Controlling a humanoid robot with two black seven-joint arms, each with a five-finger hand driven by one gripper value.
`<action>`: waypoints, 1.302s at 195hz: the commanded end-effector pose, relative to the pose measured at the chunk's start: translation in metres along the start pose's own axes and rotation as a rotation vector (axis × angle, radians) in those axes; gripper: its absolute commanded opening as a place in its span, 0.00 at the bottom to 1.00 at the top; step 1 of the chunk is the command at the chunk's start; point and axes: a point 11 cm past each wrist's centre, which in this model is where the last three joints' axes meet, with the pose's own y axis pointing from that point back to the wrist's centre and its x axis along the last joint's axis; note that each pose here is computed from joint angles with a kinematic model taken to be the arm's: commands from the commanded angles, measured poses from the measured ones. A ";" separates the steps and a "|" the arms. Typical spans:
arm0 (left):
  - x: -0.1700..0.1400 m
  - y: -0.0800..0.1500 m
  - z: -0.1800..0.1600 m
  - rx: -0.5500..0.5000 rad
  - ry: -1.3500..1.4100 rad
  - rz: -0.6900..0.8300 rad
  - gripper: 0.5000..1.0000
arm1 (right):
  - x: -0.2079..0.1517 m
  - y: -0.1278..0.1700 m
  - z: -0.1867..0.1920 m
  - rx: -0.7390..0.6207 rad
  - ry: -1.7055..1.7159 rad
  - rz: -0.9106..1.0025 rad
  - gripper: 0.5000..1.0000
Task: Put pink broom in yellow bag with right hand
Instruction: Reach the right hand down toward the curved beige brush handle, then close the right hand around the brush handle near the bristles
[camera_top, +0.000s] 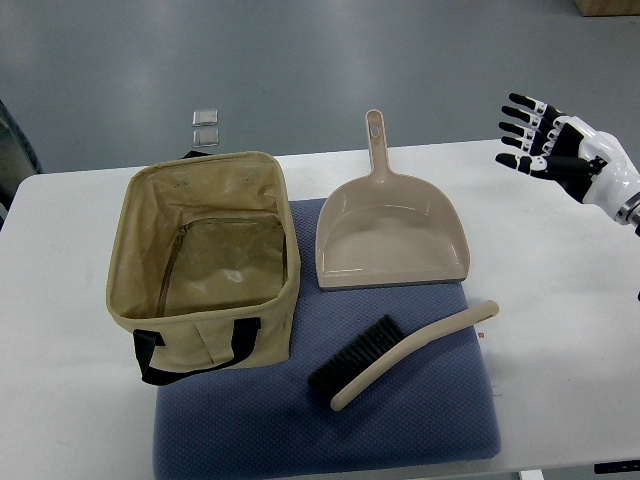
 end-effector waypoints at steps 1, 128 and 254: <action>0.000 0.000 0.000 0.000 0.000 0.000 1.00 | -0.013 0.007 -0.010 -0.032 0.185 -0.129 0.83; 0.000 0.000 0.000 0.000 0.000 0.000 1.00 | -0.094 0.030 0.012 -0.208 0.915 -0.649 0.76; 0.000 0.000 0.000 0.000 0.000 0.000 1.00 | -0.140 0.024 0.049 -0.177 1.044 -0.725 0.54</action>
